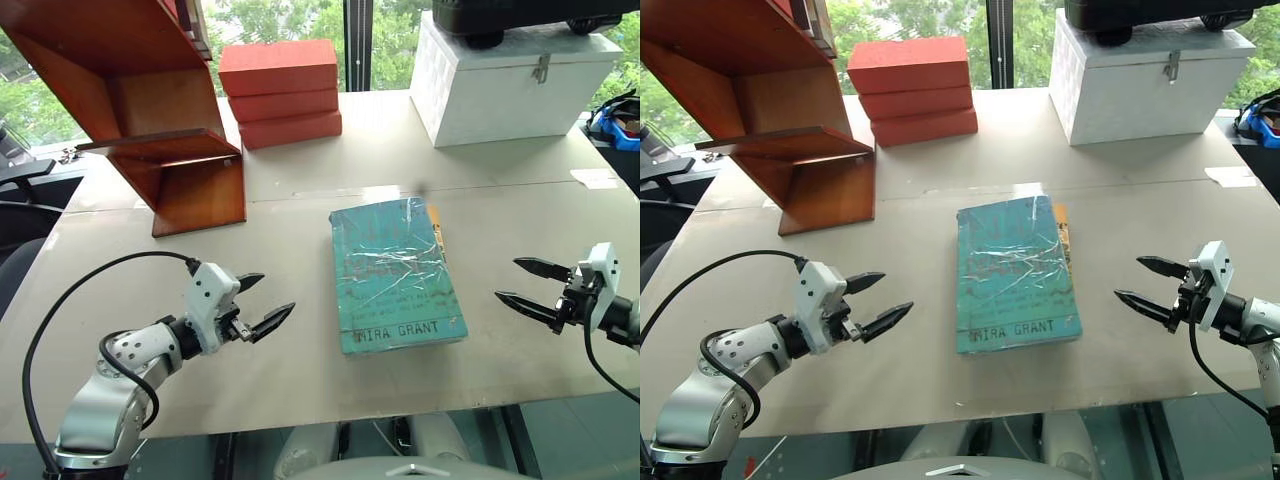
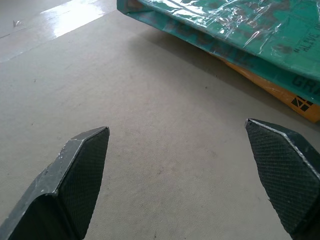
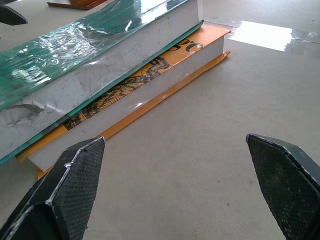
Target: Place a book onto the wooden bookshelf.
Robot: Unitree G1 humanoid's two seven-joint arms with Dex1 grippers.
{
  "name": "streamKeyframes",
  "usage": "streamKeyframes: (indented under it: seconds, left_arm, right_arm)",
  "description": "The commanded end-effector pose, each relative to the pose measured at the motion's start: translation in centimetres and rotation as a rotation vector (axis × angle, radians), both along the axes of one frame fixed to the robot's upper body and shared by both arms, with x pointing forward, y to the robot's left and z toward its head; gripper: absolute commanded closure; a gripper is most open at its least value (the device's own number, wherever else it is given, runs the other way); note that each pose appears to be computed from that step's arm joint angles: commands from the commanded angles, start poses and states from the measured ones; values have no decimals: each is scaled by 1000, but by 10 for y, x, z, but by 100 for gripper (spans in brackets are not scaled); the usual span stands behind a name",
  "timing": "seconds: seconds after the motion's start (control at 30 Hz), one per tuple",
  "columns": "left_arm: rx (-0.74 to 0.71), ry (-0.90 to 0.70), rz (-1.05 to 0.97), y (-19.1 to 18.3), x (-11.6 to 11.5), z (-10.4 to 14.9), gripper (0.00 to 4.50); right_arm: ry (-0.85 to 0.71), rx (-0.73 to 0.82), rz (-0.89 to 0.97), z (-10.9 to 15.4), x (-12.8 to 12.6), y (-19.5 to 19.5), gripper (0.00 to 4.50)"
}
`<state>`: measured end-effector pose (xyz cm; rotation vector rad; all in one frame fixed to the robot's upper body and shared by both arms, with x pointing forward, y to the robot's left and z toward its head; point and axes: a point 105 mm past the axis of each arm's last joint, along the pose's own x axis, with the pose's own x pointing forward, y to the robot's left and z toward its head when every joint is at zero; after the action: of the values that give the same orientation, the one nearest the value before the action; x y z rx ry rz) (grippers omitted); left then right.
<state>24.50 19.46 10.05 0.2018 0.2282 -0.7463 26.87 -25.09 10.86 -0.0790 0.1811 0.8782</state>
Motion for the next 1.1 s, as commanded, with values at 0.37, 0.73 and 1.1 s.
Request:
streamKeyframes:
  seconds: [0.37, 0.73, 1.1]
  left_arm:
    - [-14, -158, -20, -8, -7, 12, 0]
    - [-24, -147, -45, -10, 2, 12, 0]
    - [-63, -51, -154, -23, 2, 9, 0]
  right_arm:
    - [-53, -21, 61, 2, 2, -4, 2]
    - [-107, -14, 70, 9, -1, -4, 2]
    - [-130, -75, 23, 13, 4, 4, 2]
